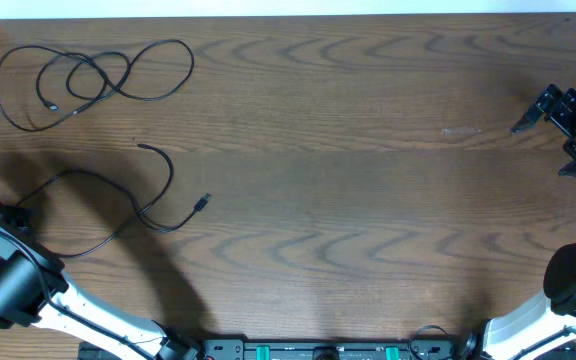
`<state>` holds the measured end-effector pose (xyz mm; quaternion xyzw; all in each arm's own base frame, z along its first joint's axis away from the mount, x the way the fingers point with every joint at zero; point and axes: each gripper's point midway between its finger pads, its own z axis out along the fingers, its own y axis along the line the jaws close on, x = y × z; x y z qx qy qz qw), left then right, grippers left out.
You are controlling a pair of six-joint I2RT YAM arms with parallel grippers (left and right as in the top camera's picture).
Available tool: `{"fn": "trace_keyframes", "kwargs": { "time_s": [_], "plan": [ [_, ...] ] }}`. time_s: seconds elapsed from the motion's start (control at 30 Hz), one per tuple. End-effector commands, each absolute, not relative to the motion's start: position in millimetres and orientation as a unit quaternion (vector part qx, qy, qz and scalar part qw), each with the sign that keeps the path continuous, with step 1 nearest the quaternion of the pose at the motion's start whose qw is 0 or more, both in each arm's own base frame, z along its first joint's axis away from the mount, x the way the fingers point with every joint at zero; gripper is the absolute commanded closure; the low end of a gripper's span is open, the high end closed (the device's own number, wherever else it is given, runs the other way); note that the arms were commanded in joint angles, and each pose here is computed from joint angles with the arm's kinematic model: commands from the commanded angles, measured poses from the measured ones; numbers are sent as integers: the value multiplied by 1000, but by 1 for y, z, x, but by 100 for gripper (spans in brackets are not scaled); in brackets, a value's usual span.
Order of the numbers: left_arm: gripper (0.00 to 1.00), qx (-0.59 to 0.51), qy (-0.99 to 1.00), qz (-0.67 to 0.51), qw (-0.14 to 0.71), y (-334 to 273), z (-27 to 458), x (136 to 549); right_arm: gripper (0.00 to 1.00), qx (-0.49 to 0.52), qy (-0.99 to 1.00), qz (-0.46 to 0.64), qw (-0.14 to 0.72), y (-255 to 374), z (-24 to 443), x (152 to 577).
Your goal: Untangle cables
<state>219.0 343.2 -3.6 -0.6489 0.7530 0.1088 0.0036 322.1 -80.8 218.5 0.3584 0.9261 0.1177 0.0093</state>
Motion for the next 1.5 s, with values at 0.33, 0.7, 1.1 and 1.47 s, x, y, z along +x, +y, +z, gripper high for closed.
{"fn": "trace_keyframes", "kwargs": {
  "time_s": [0.33, 0.7, 1.1, 1.47],
  "plan": [
    [93, -657, 750, 62, 43, 329, 22, 239, 1, 352, 928, 119, 18, -81, 223, 323],
    [93, -593, 784, -115, 144, 226, 126, 323, 1, 353, 928, 119, 18, -81, 223, 323],
    [93, -253, 934, -181, 176, -13, 220, 340, 1, 352, 928, 119, 18, -81, 223, 323],
    [92, -87, 967, -191, 143, -113, 234, 287, 1, 353, 928, 119, 18, -81, 223, 323]
  ]
}}
